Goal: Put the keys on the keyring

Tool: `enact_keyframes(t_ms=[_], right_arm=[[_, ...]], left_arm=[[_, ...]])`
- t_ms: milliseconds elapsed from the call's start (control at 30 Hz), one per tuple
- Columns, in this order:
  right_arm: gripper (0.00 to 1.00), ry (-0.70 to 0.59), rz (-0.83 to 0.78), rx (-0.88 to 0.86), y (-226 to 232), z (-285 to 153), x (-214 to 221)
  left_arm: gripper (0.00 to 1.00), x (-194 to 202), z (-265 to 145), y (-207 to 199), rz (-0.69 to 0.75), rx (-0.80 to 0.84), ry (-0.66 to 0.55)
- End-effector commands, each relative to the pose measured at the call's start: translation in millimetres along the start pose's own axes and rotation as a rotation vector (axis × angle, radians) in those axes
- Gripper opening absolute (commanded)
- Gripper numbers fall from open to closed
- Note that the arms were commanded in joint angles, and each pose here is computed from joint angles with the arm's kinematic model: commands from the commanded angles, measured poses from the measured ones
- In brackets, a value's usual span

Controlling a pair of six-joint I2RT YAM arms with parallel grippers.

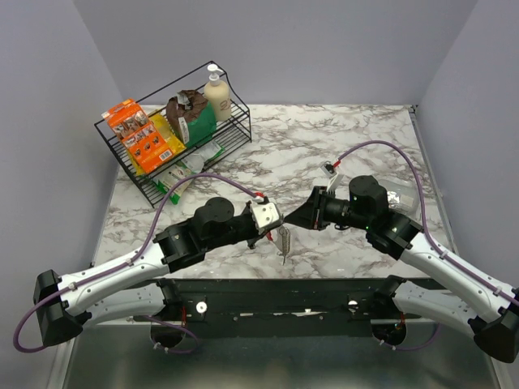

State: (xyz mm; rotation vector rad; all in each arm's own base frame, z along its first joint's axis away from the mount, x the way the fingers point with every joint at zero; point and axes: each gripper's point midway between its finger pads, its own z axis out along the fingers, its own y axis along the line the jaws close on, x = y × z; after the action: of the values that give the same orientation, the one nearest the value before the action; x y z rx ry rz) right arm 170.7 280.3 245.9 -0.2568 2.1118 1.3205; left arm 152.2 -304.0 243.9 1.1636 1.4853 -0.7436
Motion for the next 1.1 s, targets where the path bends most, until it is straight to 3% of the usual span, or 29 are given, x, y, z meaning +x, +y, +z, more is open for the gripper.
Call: enact_keyframes(t_ms=[0, 367, 600, 1067], right_arm=[[0.3, -0.002, -0.004, -0.001, -5, 3, 1], [0.19, -0.028, -0.012, -0.004, -8, 0, 0], [0.0, -0.023, -0.023, -0.021, -6, -1, 2], [0.0, -0.061, -0.08, -0.047, 1, -16, 0]], left_arm=[[0.0, -26, 0, -1, 0.027, 0.008, -0.067], [0.0, -26, 0, -4, 0.03, 0.018, -0.068], [0.0, -32, -2, -3, 0.032, 0.01, -0.088], [0.0, -33, -7, 1, 0.03, -0.021, -0.108]])
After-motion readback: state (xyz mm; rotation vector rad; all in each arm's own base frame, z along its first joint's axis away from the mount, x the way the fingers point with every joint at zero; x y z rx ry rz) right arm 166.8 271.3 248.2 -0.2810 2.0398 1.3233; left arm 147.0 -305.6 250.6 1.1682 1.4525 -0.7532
